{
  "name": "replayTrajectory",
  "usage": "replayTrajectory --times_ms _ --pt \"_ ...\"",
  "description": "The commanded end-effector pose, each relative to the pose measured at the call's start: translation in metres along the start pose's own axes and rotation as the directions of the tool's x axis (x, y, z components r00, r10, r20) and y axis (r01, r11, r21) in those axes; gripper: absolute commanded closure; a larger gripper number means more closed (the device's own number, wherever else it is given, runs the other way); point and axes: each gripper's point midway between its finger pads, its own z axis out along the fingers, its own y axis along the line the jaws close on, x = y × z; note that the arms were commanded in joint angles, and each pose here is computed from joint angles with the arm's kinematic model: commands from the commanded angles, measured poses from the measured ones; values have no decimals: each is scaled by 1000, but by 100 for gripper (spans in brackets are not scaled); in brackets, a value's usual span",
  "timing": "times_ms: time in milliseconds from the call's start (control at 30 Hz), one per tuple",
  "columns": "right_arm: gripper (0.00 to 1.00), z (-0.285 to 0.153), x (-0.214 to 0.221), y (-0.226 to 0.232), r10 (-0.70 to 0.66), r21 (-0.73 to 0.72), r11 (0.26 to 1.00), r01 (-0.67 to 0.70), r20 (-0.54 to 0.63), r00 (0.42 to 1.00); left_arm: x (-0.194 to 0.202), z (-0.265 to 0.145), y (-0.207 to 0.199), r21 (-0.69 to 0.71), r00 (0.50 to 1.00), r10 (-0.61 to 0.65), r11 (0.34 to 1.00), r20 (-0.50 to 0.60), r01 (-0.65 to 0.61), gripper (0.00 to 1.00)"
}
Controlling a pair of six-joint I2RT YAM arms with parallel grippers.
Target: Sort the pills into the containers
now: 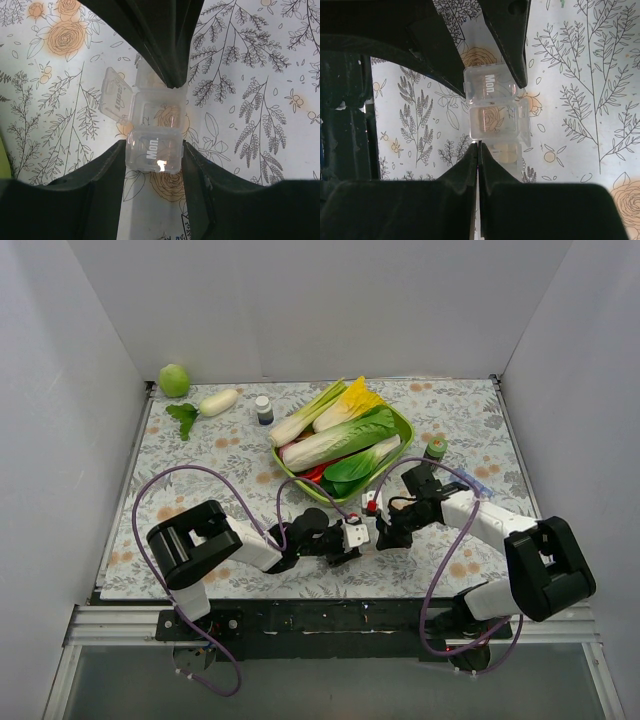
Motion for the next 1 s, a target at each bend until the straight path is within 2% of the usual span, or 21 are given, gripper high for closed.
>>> replayTrajectory --times_ms 0,167,267,467,667,800,967 --pt "96 -10 7 -1 -1 36 999 3 -74 997 24 -6 -9 -3 995 -40 999 -88 40 96" --pt "96 -35 -44 -4 -92 75 993 89 34 995 23 -7 -6 -14 995 -34 999 -92 32 96" --pt "95 -40 -51 -1 -101 73 993 97 45 994 24 -6 -5 -17 995 -36 999 -94 35 96" --pt "95 -23 -23 2 -30 47 998 29 11 999 23 -5 -6 -20 995 -42 999 -93 40 96" --pt "96 5 38 -4 135 43 991 -129 -154 979 25 -4 -6 -22 994 -50 999 -95 48 97" --pt "97 3 36 -9 138 56 990 -131 -160 977 27 -4 -6 -26 994 -54 998 -99 52 97" --pt "96 -12 -1 1 46 4 999 -46 -51 998 27 -4 -8 -25 994 -54 998 -98 51 97"
